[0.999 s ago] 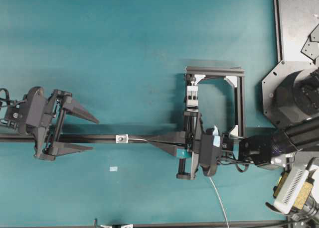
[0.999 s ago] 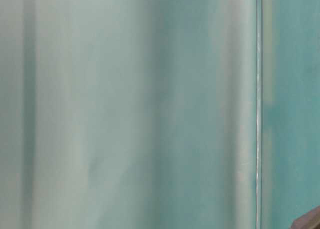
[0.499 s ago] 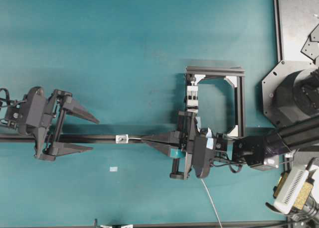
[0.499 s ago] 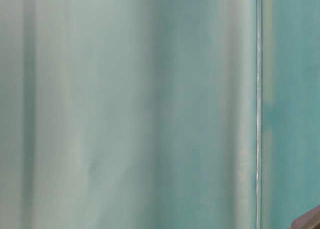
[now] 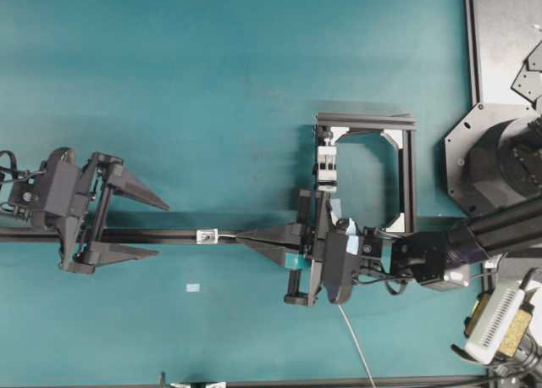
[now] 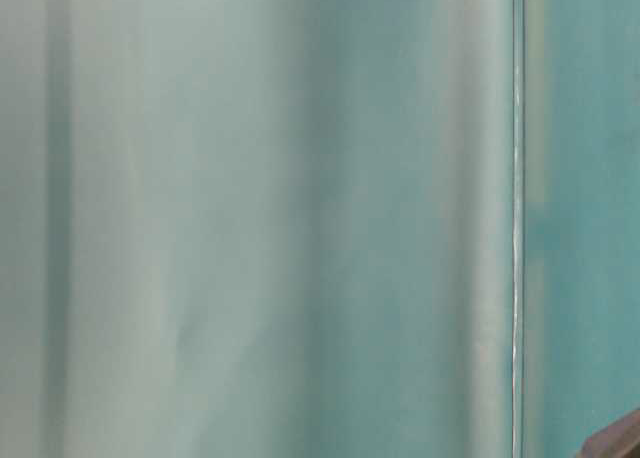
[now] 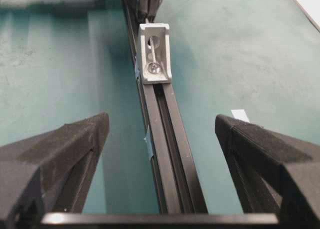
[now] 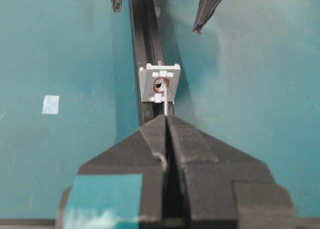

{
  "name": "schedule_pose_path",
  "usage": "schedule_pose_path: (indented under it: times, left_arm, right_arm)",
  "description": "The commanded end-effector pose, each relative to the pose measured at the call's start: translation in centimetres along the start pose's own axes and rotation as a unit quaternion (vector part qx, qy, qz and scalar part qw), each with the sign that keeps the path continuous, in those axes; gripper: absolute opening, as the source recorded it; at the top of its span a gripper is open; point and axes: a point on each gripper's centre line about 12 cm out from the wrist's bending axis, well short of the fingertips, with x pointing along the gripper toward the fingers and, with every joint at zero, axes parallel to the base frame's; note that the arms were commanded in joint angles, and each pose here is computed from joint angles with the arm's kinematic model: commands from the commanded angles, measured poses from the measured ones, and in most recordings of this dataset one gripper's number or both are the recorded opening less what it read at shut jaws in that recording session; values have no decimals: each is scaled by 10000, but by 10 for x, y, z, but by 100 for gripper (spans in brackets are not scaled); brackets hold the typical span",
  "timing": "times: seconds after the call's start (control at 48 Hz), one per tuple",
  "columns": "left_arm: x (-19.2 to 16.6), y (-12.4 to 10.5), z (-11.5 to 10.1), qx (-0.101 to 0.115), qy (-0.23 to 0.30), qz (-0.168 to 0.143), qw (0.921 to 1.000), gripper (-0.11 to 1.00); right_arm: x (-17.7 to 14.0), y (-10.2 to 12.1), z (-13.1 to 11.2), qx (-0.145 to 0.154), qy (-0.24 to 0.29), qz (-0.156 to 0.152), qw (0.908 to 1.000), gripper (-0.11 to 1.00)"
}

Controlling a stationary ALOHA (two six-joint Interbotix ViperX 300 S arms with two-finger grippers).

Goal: Insert the wire into the hole on the right side and pull it with the left arm.
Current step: 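Push the wire tip leftward through the bracket hole with the right gripper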

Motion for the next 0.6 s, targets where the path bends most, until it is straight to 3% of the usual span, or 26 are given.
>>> schedule_pose_path:
  times: [0.0,0.583]
  left_arm:
    - [3,0,8,-2,-146,0,9999,73]
    - [5,0,8,-4,-70,5,10000,72]
  right_arm:
    - [4,4,8,74,-131,24,9999,2]
    - [16,7,11,74,-222,52,9997,2]
